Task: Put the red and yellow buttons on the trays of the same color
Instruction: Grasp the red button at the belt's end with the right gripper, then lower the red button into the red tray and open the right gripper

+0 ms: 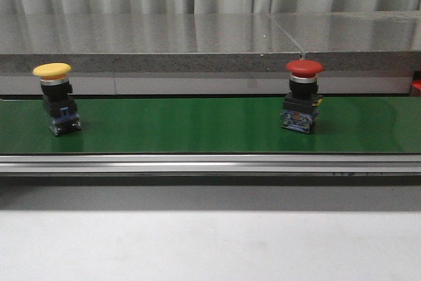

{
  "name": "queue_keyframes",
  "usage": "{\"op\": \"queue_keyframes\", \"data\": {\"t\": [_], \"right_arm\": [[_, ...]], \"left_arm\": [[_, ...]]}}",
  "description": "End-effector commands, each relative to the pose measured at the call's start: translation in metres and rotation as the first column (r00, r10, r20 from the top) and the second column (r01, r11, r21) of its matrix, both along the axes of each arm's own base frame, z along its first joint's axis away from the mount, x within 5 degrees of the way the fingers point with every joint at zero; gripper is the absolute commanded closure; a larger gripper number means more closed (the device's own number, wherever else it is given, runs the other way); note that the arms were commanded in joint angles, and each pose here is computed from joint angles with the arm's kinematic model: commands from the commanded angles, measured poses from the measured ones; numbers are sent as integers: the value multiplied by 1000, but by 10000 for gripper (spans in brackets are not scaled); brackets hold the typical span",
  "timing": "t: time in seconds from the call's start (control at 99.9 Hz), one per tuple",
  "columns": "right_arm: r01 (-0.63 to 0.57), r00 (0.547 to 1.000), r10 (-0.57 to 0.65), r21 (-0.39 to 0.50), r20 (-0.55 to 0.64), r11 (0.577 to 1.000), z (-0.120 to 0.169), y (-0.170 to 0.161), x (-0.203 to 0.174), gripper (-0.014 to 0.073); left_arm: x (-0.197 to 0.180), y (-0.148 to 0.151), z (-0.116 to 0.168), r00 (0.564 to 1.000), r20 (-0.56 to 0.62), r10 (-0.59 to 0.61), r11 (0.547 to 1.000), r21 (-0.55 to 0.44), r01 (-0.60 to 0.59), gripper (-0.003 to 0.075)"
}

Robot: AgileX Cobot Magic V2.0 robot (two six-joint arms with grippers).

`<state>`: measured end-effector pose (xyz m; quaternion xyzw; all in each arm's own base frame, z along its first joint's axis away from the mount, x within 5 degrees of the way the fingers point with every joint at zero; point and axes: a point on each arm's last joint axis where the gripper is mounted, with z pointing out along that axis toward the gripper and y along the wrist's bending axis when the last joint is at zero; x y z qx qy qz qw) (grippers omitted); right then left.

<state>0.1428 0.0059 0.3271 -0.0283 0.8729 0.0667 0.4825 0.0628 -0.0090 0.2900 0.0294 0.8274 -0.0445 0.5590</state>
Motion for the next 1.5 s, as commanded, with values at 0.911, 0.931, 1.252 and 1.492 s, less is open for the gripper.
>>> {"op": "queue_keyframes", "data": {"t": [0.911, 0.931, 1.252, 1.492], "right_arm": [[-277, 908, 261, -4, -327, 961, -55, 59, 188, 157], [-279, 907, 263, -3, -328, 960, -54, 59, 188, 209], [-255, 906, 247, 23, -342, 967, -4, 25, 198, 586], [0, 983, -4, -19, -184, 1000, 45, -66, 210, 586]], "left_arm": [[2, -1, 13, 997, 83, 1, 1000, -26, 1, 739], [2, -1, 13, 997, 83, 1, 1000, -26, 1, 739], [2, -1, 13, 997, 83, 1, 1000, -26, 1, 739], [2, -1, 13, 997, 83, 1, 1000, -26, 1, 739]]}}
